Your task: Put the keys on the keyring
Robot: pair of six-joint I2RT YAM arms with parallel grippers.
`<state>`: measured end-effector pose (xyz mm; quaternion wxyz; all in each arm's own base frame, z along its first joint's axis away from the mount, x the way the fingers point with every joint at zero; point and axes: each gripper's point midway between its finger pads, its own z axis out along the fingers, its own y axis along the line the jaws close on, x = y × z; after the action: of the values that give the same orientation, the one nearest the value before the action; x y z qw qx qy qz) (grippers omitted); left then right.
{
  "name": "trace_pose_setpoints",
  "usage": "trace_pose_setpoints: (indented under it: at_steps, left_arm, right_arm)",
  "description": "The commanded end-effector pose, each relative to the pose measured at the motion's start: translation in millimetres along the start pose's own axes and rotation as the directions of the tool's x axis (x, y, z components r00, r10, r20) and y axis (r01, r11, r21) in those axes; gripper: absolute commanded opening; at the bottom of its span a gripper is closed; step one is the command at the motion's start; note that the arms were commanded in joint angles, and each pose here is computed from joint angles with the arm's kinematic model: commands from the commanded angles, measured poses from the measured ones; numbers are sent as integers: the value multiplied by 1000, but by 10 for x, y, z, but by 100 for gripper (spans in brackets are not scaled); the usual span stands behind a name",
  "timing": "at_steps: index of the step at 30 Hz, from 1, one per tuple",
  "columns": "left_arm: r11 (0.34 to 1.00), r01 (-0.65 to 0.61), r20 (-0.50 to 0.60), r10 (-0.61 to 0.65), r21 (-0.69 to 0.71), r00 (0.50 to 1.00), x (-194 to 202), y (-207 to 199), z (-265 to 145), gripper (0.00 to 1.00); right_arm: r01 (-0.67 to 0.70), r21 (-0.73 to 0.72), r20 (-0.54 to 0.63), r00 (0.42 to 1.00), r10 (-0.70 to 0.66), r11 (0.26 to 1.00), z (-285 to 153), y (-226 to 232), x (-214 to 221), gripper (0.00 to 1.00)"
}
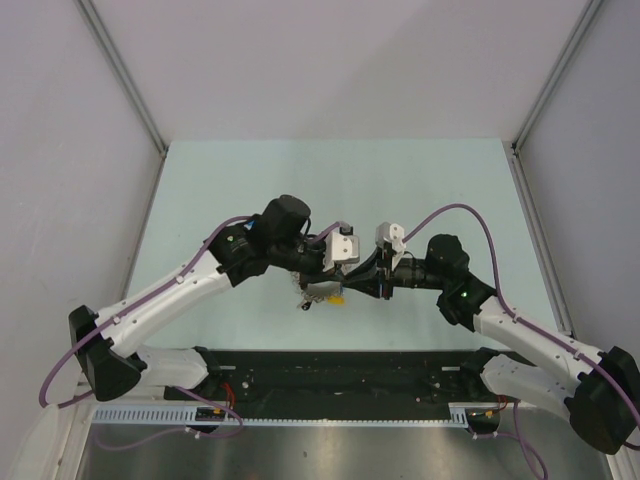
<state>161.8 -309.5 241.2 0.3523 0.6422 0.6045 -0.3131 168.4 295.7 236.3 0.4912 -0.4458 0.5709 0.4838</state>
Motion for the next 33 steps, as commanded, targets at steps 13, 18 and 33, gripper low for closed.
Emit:
trace_pose_setpoints:
  at_steps: [13, 18, 33]
  left_arm:
    - [997, -63, 158, 55, 47, 986, -330, -166, -144, 6]
    - [999, 13, 326, -2, -31, 945, -485, -55, -379, 34]
    - [965, 249, 723, -118, -77, 681, -523, 44, -692, 43]
  right_arm:
    - [81, 7, 44, 996, -81, 997, 11, -27, -243, 0]
    - [87, 30, 74, 993, -89, 996, -19, -66, -301, 0]
    - [10, 17, 263, 965, -14, 1000, -148, 7, -525, 0]
